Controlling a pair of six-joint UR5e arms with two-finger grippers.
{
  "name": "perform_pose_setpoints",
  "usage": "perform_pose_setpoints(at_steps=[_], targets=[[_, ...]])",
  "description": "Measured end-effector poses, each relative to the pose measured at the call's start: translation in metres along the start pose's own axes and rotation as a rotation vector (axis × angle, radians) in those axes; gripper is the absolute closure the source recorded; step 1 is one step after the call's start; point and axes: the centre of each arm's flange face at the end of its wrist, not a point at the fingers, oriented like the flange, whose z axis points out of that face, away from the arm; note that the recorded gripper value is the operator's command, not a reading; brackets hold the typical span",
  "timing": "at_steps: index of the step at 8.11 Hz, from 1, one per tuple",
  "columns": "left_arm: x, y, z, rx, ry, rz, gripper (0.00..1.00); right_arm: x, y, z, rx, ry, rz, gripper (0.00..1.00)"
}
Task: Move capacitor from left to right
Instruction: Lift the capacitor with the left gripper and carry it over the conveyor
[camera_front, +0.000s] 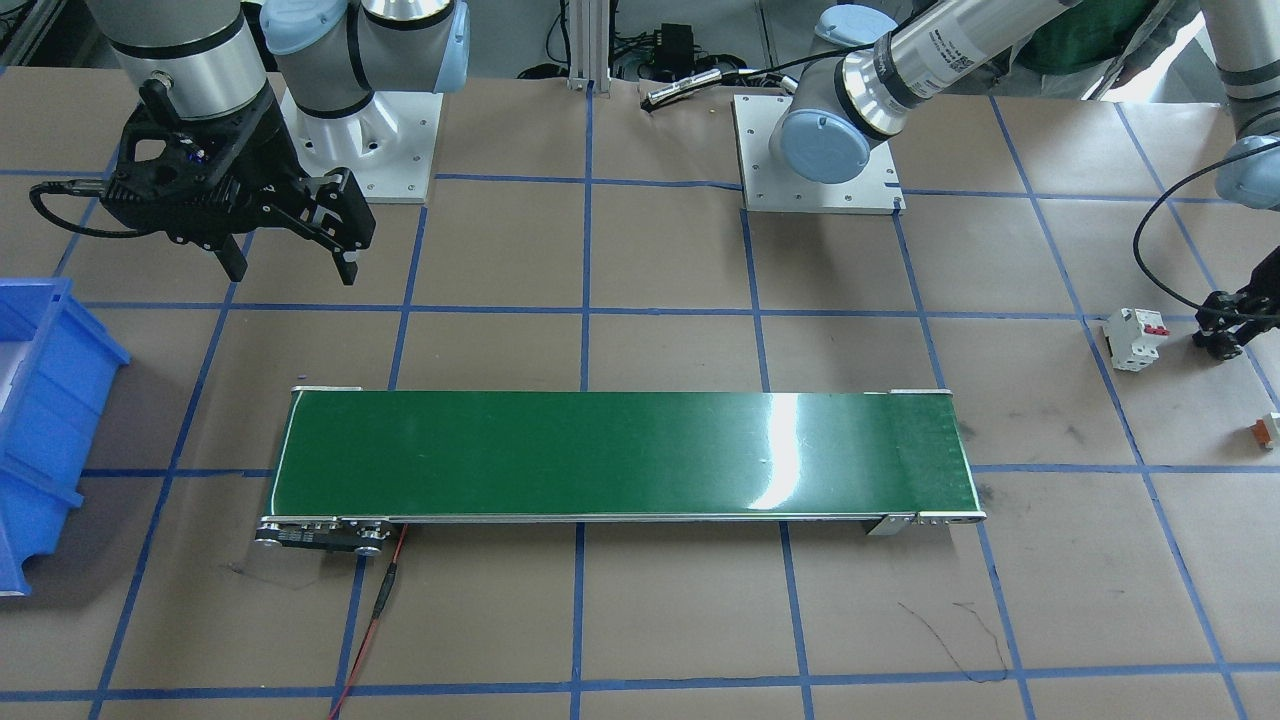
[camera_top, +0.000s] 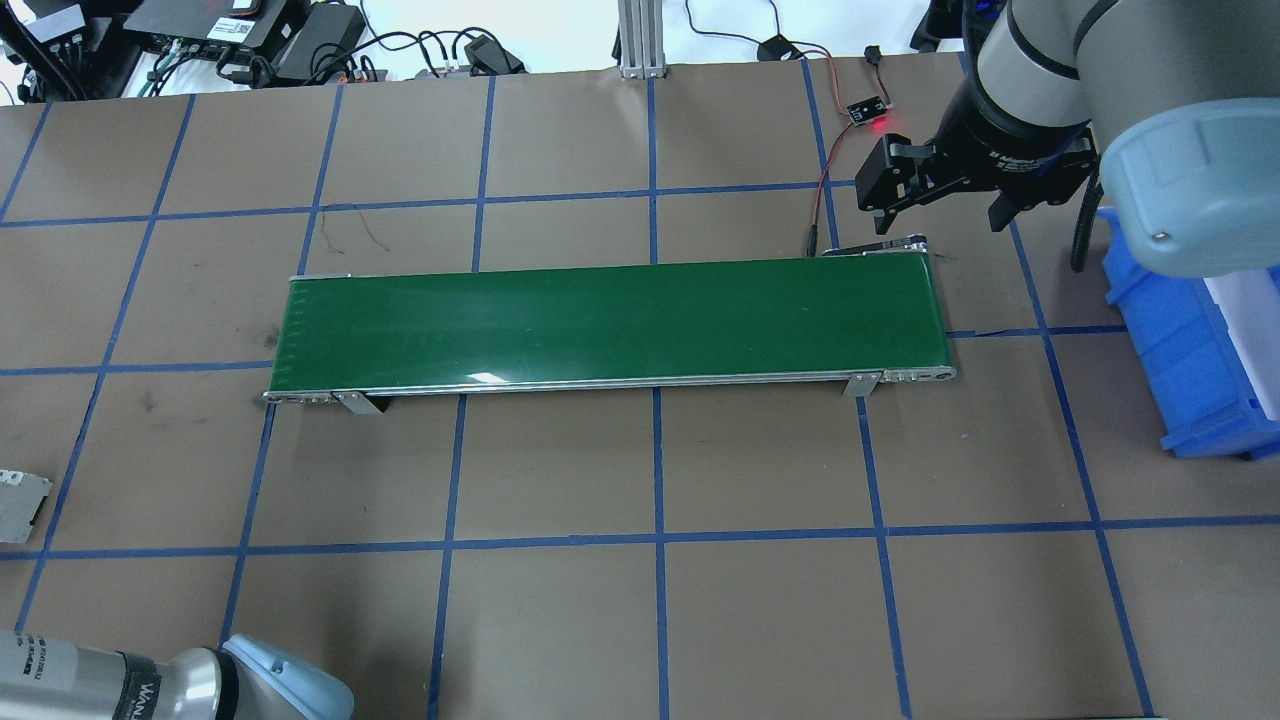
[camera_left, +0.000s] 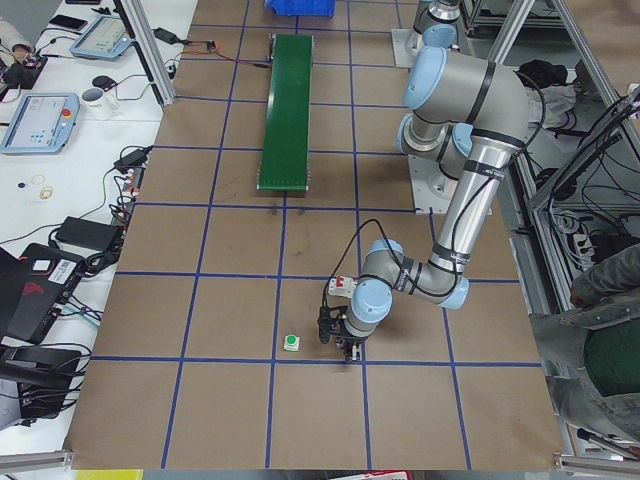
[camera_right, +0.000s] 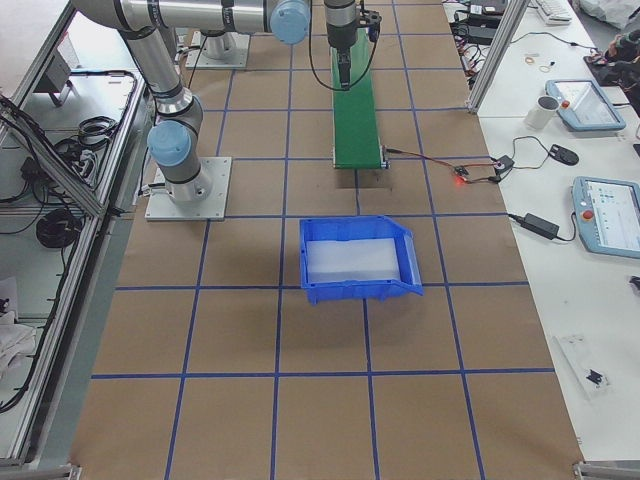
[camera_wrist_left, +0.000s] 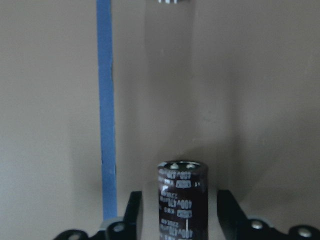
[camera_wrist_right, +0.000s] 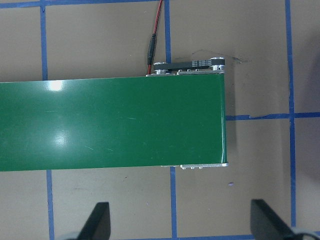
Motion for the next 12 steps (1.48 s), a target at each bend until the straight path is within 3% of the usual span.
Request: perform_pose_setpoints(at_steps=[1,5,7,9,12], targets=[[0.000,0.000,0.000,-0.003,-0.001,0.003,1.00,0.000,0.000,0.000,0.000,0.000,0.000,0.00],[0.001,-0.007,-0.021,0.007,-0.037,0.013,1.00,0.000,0.000,0.000,0.000,0.000,0.000,0.00],[0.019,-0.028,-0.083,0.032,-0.109,0.008,1.00,0.000,0.000,0.000,0.000,0.000,0.000,0.00],[0.077,-0.074,-0.147,0.051,-0.134,0.031,1.00,0.000,0.000,0.000,0.000,0.000,0.000,0.00],[0.205,-0.142,-0.201,-0.006,-0.132,0.037,1.00,0.000,0.000,0.000,0.000,0.001,0.000,0.00]])
